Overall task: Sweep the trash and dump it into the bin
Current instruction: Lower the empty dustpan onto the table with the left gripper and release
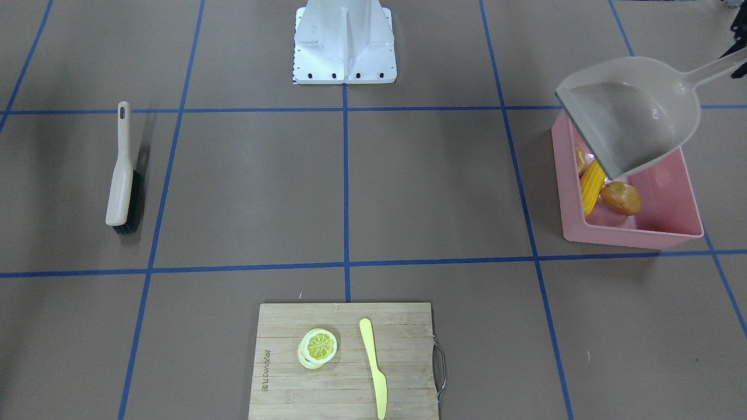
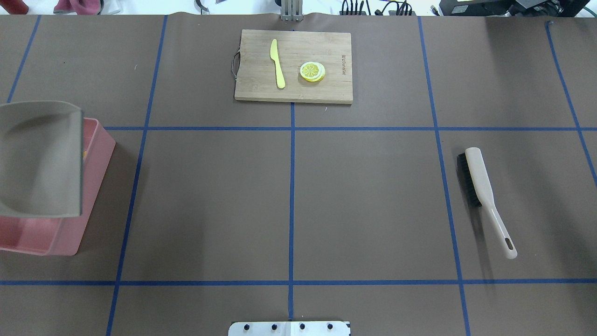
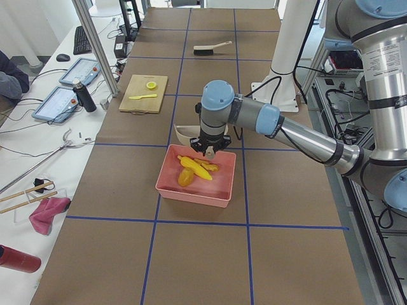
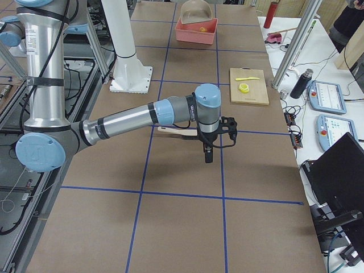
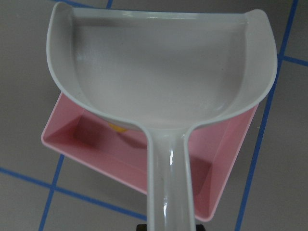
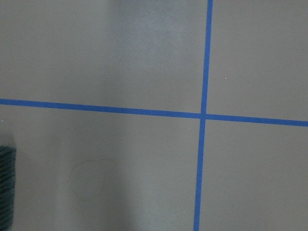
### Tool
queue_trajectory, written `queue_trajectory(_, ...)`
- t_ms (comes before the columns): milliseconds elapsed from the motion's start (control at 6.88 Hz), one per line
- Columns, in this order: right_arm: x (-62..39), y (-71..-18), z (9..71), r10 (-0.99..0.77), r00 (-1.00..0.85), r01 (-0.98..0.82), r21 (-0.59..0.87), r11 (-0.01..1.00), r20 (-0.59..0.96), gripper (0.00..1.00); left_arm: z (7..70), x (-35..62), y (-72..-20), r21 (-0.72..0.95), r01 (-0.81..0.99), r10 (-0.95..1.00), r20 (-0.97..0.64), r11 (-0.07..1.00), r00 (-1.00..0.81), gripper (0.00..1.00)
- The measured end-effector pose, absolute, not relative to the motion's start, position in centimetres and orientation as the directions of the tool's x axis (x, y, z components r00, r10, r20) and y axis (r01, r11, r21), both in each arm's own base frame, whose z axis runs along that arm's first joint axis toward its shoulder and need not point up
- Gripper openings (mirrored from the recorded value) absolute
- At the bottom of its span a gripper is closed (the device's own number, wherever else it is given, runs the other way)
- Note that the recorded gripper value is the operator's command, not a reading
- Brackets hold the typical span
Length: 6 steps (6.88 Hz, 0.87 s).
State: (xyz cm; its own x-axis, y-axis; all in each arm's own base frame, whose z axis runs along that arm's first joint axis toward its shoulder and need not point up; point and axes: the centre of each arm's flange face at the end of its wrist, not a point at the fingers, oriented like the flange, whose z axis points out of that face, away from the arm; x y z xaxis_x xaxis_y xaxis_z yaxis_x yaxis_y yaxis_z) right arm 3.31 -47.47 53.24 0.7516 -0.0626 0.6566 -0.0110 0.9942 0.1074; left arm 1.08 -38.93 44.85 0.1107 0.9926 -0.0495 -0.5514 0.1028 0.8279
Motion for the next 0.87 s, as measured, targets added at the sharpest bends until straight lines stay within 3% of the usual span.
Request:
queue_trajectory(291, 5.0, -46.3, 57.2, -0.066, 0.734, 0.016, 0.08, 0.997, 0.676, 1.0, 43.4, 11.8, -43.4, 0.864, -0.504, 0.999, 0.019, 0.002, 0.036, 0.0)
queue_trajectory(872, 5.3, -45.0, 60.1, -0.029, 0.734, 0.015, 0.026, 1.0, 0.678, 1.0, 39.0, 32.6, -45.4, 0.906, -0.422, 1.0, 0.029, -0.027, -0.001, 0.0)
